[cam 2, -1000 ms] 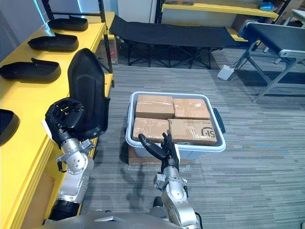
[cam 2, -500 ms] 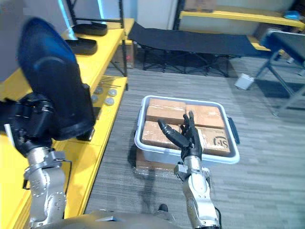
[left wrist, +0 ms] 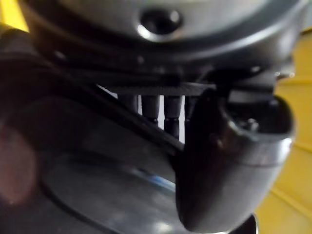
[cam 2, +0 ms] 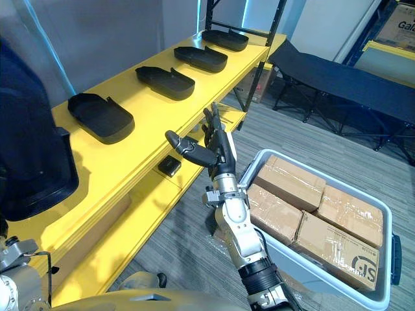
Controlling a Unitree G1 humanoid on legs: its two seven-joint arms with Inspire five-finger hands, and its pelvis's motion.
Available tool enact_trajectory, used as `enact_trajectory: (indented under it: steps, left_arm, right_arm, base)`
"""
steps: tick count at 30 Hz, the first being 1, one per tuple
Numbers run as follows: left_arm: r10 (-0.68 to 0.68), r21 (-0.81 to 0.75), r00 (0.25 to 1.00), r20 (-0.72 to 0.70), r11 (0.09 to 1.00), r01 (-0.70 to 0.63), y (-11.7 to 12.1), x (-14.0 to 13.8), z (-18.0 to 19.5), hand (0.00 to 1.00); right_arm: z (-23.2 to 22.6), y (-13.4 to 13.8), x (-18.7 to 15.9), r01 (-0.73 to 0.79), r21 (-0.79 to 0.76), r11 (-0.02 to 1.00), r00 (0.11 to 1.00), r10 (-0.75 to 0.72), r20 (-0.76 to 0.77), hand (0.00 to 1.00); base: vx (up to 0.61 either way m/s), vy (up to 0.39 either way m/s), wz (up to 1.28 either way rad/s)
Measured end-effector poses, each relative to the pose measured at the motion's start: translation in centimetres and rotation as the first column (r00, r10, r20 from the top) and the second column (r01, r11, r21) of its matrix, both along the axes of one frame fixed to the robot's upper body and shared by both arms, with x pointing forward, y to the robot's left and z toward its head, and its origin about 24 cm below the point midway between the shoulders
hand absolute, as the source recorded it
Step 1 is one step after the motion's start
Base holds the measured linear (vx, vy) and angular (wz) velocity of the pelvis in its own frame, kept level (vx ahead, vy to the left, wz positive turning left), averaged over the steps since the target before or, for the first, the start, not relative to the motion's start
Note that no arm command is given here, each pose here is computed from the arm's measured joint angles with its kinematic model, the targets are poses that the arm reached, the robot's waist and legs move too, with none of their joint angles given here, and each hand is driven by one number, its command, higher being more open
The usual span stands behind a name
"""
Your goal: Walk over and take three plastic housings, then place them on the shelf
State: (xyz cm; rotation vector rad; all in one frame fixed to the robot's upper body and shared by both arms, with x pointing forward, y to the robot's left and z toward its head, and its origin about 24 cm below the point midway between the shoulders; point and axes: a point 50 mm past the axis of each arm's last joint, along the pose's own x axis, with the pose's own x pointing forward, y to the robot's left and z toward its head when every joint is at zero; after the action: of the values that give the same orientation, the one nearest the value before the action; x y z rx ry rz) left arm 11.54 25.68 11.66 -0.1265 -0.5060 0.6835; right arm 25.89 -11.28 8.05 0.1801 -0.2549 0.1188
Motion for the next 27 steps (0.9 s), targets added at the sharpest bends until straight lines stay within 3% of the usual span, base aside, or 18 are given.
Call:
enact_trajectory:
  steps: [3, 9, 13, 18, 22, 27]
  left_arm:
    - [-0.094, 0.058, 0.995, 0.019, 0.994, 0.093, -0.4, 1.0, 0.7, 0.0]
    - [-0.08, 0.014, 0.997, 0.013, 0.997, 0.08, -0.7, 0.7, 0.1, 0.0]
    - [-0.155, 0.024, 0.988, 0.025, 0.988, 0.155, -1.6, 0.9, 0.0, 0.0]
    - [-0.147, 0.001, 0.989, 0.016, 0.989, 0.147, -1.7, 0.5, -0.4, 0.0]
    - [-0.126, -0.018, 0.99, 0.067, 0.992, 0.127, -1.6, 0.5, -0.1, 0.0]
    - [-0.183, 0.073, 0.969, 0.163, 0.982, 0.174, -1.7, 2.3, 1.9, 0.0]
  right_arm:
    - [-0.8, -1.4, -0.4, 0.049, 0.01, 0.999, 0.998, -0.048, -0.034, 1.0]
    - [-2.7, -4.0, -2.0, 0.06, 0.071, 0.996, 0.993, -0.053, -0.105, 1.0]
    - [-3.8, -6.3, -3.2, 0.155, 0.06, 0.986, 0.978, -0.145, -0.147, 1.0]
    - [-3.2, -6.0, -3.3, 0.138, 0.097, 0.986, 0.988, -0.13, -0.088, 1.0]
    - [-1.8, -4.3, -2.3, 0.089, 0.13, 0.988, 0.996, -0.09, -0.003, 1.0]
    - [-1.0, -3.8, -1.8, 0.18, 0.175, 0.968, 0.983, -0.185, 0.013, 1.0]
  base:
    - [0.06, 0.048, 0.81]
    - [0.02, -0.032, 0.57]
    - [-0.1, -0.013, 1.06]
    - [-0.07, -0.008, 0.11]
    - [-0.03, 0.036, -0.27]
    - [0.07, 0.075, 0.17]
